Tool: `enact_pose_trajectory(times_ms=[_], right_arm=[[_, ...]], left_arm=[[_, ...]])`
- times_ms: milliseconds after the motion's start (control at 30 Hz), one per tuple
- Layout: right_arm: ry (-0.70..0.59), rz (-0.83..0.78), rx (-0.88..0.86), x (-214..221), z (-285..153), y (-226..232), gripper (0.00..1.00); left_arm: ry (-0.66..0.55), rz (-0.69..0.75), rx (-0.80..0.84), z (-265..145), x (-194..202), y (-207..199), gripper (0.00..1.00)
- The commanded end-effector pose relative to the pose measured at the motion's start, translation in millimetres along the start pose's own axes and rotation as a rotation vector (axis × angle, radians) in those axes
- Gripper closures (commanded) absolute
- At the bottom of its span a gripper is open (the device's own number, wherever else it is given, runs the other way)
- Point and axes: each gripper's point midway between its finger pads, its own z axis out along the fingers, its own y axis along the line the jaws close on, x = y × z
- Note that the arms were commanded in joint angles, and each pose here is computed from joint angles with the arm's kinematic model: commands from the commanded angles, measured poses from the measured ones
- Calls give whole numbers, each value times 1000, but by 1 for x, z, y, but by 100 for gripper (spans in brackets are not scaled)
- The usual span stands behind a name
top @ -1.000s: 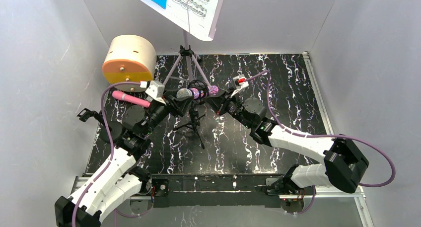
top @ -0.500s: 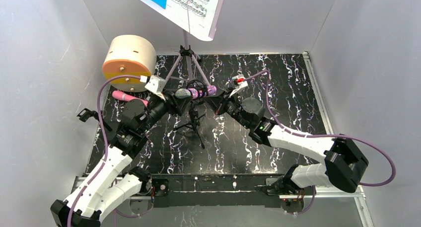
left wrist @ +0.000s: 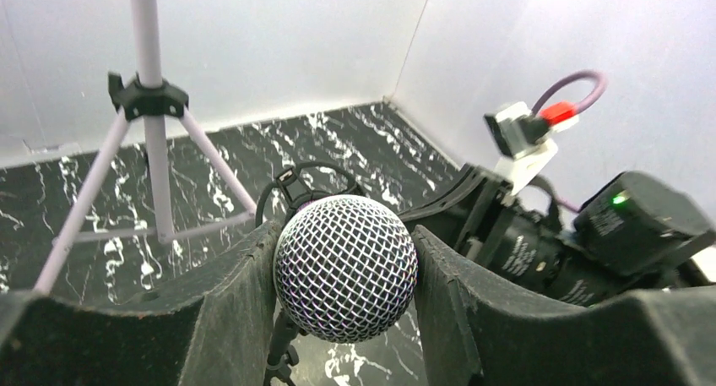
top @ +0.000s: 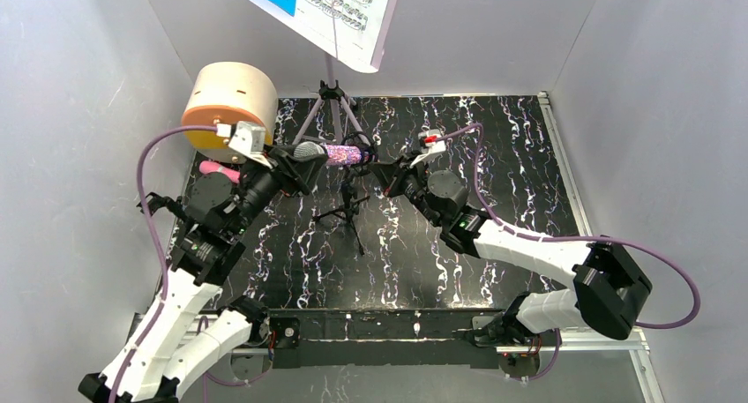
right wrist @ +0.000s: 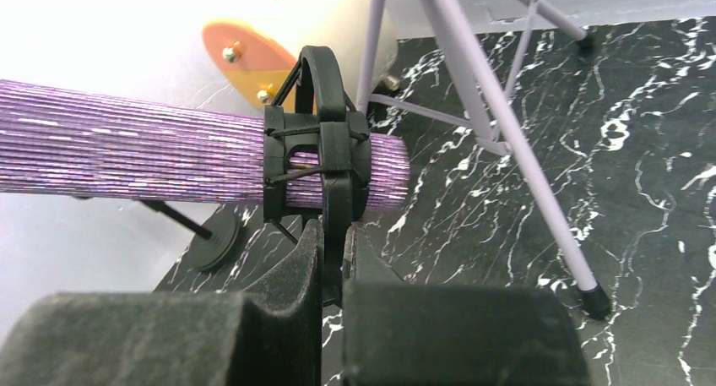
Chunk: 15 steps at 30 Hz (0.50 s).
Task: Pack up the instrument practice props
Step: Pick up the microphone from the microphone stand.
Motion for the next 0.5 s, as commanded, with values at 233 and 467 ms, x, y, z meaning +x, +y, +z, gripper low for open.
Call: enact_pose_trajectory(times_ms=[233,467], right_arm=[[82,-163,256,28,-4,-75,99],[85,-164,224,28,-5,-71,99]], left_arm=[[-152,33,38,-36,-76,-27,100],[-146,65,-17,-59,-79,-21,100]])
